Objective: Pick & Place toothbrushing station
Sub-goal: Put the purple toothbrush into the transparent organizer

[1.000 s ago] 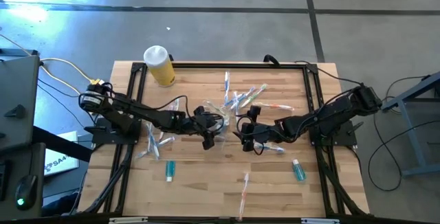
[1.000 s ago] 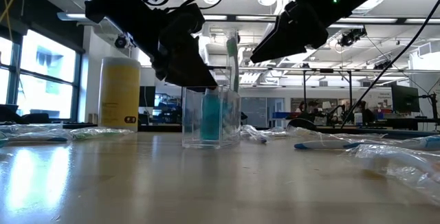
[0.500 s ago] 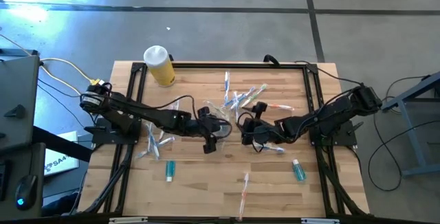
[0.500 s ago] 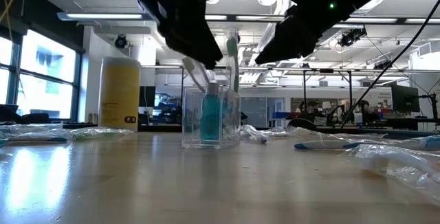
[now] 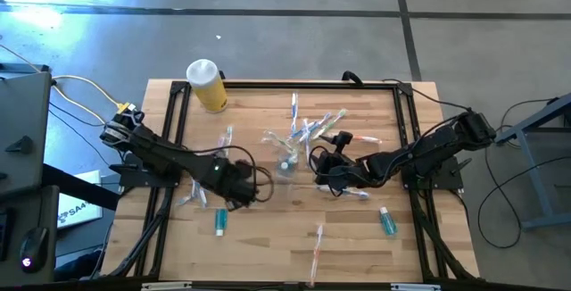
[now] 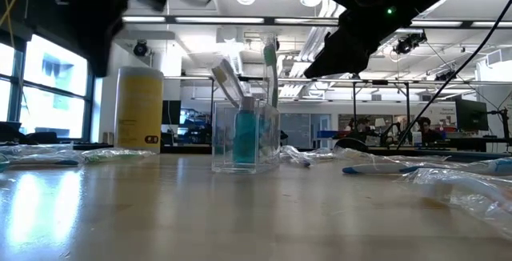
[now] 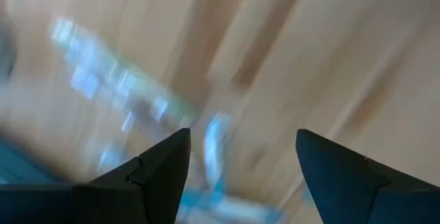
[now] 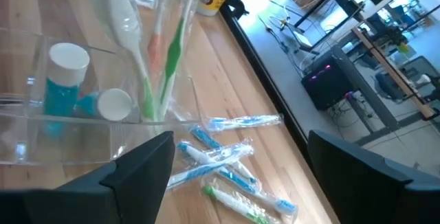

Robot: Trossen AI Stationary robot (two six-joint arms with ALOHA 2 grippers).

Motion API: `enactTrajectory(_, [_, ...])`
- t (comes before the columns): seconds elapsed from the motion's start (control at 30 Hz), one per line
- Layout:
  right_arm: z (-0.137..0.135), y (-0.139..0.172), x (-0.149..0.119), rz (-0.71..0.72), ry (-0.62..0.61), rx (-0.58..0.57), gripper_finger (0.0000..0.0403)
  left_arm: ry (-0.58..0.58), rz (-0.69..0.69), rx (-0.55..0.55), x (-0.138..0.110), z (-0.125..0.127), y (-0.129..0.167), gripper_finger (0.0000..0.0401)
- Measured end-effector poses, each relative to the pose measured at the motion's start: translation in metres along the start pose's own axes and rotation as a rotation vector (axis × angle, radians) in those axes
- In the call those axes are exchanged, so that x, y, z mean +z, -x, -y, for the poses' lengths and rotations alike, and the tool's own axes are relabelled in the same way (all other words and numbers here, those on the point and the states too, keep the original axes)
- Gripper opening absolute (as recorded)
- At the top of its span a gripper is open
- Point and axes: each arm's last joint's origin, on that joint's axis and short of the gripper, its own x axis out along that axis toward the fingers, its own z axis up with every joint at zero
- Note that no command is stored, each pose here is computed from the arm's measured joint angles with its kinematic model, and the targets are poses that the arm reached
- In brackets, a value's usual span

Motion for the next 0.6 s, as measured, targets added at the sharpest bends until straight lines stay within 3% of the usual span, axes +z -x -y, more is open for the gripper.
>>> enactTrajectory(0.2, [-0.001,0.0,0.0,-0.001,-0.023,0.024,0.0326,0.047,-0.23,0.014,-0.021,-0.01,-0.037,0.0258])
enactTrajectory(0.47, [-0.004,0.0,0.0,-0.007,-0.05,0.122,0.0326,0.089,-0.324,0.089,-0.031,-0.029,-0.074,0.0258])
enactTrajectory(0.6, [-0.004,0.0,0.0,-0.006,-0.073,0.125,0.0326,0.128,-0.278,0.143,-0.022,-0.04,-0.08,0.0258])
